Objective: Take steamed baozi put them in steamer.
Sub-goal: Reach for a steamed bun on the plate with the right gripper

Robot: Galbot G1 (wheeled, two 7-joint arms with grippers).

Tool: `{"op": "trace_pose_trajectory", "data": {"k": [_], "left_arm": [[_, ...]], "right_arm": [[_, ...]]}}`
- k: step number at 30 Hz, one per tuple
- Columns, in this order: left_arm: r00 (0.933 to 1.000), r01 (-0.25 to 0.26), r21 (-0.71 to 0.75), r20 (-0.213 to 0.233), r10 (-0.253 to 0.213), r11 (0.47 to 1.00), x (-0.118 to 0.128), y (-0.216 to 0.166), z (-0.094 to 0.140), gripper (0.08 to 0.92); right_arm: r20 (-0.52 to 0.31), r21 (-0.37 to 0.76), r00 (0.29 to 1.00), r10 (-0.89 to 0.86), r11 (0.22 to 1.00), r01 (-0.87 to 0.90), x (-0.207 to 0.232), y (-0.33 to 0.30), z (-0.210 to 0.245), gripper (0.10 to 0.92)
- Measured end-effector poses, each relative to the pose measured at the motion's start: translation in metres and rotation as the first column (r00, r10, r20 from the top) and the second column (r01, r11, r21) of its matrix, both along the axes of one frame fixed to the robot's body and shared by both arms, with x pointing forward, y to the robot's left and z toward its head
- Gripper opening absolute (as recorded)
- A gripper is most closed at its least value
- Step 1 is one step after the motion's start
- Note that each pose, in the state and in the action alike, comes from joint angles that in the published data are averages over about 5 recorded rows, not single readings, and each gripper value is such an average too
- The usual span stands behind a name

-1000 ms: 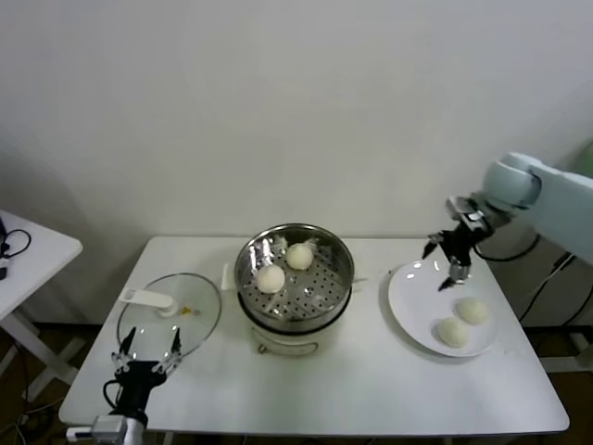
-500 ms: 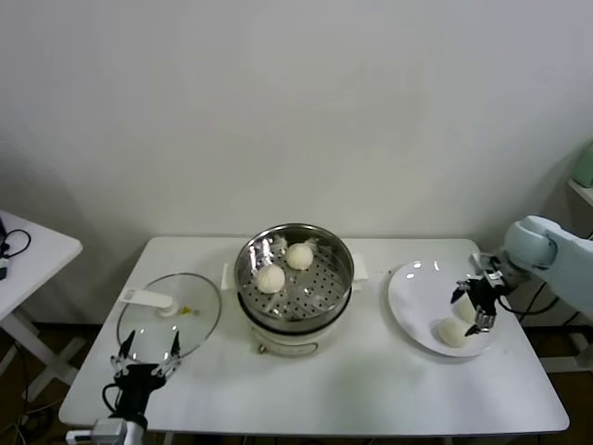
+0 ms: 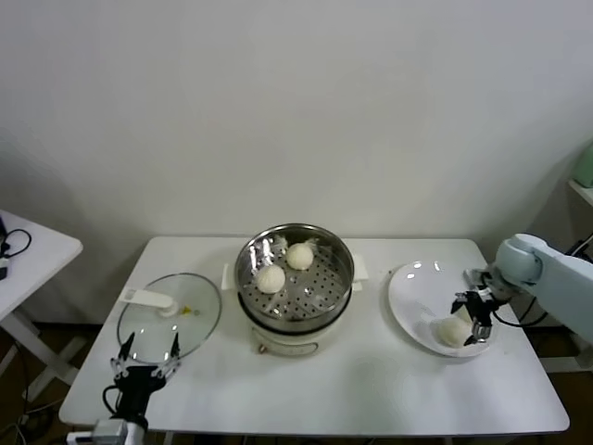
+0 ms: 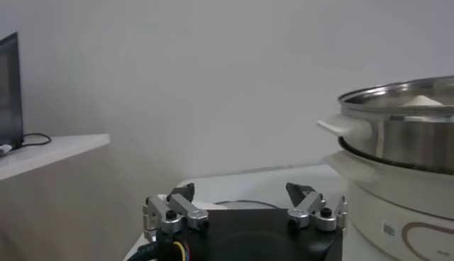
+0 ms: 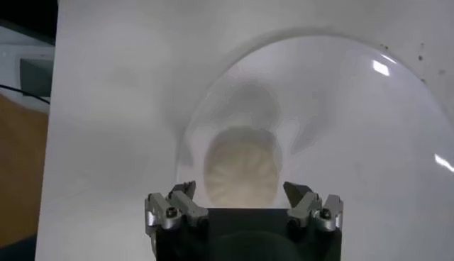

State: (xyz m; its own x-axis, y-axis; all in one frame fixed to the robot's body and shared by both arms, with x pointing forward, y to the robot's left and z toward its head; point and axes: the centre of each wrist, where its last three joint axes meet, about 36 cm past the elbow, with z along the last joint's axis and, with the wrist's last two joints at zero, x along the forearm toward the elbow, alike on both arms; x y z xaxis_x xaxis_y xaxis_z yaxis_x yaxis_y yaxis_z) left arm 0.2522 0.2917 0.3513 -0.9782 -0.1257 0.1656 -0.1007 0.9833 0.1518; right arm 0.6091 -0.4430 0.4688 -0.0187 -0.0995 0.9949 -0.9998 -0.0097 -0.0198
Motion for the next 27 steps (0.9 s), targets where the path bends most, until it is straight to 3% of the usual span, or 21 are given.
{"op": "trace_pose_trajectory", "data": {"k": [15, 27], "left_arm": [[0.9999, -0.014, -0.004, -0.004, 0.014, 1.000, 0.002, 0.000, -0.002, 0.823], [0.9999, -0.016, -0.008, -0.003, 0.016, 1.000, 0.003, -0.001, -0.002, 0.823]], "right_arm": [[-0.011, -0.017, 1.000, 0.000, 1.000, 0.000, 0.007, 0.007, -0.016, 0.822], [-0.012, -0.015, 1.000, -0.003, 1.000, 0.002, 0.009, 0.009, -0.018, 0.757]]}}
